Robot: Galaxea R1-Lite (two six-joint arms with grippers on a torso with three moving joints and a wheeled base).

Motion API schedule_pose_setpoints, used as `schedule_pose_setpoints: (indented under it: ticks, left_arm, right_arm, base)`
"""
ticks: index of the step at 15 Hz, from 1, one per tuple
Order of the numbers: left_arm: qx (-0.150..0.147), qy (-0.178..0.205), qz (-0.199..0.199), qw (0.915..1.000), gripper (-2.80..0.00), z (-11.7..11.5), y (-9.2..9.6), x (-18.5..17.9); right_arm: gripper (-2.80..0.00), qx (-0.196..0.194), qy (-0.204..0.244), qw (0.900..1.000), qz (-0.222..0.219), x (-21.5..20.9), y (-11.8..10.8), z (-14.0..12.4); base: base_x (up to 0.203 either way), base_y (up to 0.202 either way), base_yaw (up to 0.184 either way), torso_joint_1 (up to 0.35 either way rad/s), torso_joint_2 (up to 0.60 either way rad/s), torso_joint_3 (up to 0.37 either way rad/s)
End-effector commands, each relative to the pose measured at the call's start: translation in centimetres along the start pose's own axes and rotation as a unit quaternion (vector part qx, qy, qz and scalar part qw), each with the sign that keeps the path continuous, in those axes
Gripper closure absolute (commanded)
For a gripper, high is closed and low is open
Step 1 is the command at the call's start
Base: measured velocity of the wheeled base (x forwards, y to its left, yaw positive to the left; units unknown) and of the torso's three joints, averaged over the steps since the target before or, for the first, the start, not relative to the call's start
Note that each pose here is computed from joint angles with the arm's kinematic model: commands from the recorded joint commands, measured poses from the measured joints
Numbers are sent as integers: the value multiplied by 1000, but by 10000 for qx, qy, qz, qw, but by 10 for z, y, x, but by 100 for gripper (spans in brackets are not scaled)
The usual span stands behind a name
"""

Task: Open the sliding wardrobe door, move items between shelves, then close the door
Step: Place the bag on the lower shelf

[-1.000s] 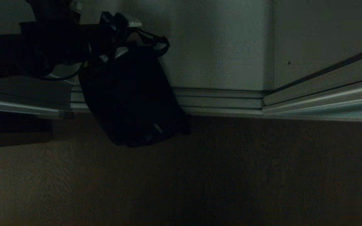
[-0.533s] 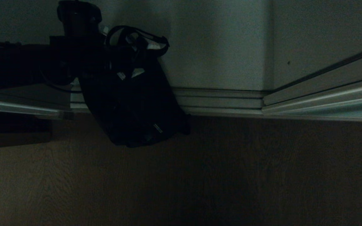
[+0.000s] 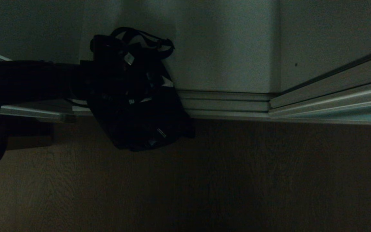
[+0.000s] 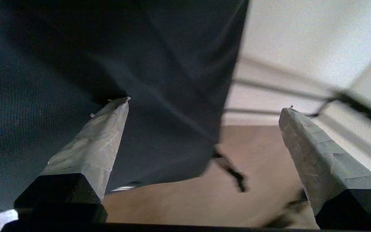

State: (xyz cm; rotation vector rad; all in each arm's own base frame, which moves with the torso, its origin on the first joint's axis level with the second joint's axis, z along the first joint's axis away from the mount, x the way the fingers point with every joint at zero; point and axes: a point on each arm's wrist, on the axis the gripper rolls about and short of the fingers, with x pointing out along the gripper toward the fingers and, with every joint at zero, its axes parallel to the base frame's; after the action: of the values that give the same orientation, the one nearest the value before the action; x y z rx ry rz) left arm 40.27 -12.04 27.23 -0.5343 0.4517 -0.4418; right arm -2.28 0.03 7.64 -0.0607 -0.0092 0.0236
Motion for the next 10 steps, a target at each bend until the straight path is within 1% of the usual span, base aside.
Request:
schedule_pose_setpoints:
  ticks: [1, 2, 4, 5, 7, 9, 10]
  left_arm:
    - [99, -68, 271, 9996, -280, -3, 3, 1]
    - [168, -227, 409, 9988, -280, 1, 0, -7]
    - [339, -481, 495, 9970, -280, 9, -10, -24]
    - [343, -504, 512, 9968, -280, 10, -12, -31]
    - [304, -327, 604, 9972, -280, 1, -9, -36]
    - [250, -308, 597, 9974, -280, 2, -13, -49]
    - [182, -247, 634, 9975, -280, -1, -12, -52]
  right_arm:
    - [0, -4, -11, 10000, 3, 0, 0, 0]
    - [0, -4, -19, 10000, 2, 0, 0, 0]
    - [0, -4, -11, 10000, 3, 0, 0, 0]
    - [0, -4, -11, 10000, 3, 0, 0, 0]
    - [0, 4, -11, 10000, 3, 0, 0, 0]
    - [0, 4, -17, 10000, 3, 0, 0, 0]
    - [0, 4, -13, 10000, 3, 0, 0, 0]
  base:
    - [0, 0, 0, 0, 0, 0]
    - [0, 0, 0, 0, 0, 0]
    - [0, 0, 0, 0, 0, 0]
    - [0, 0, 0, 0, 0, 0]
    - [0, 0, 0, 0, 0, 0]
    - [0, 0, 0, 0, 0, 0]
    - [0, 0, 0, 0, 0, 0]
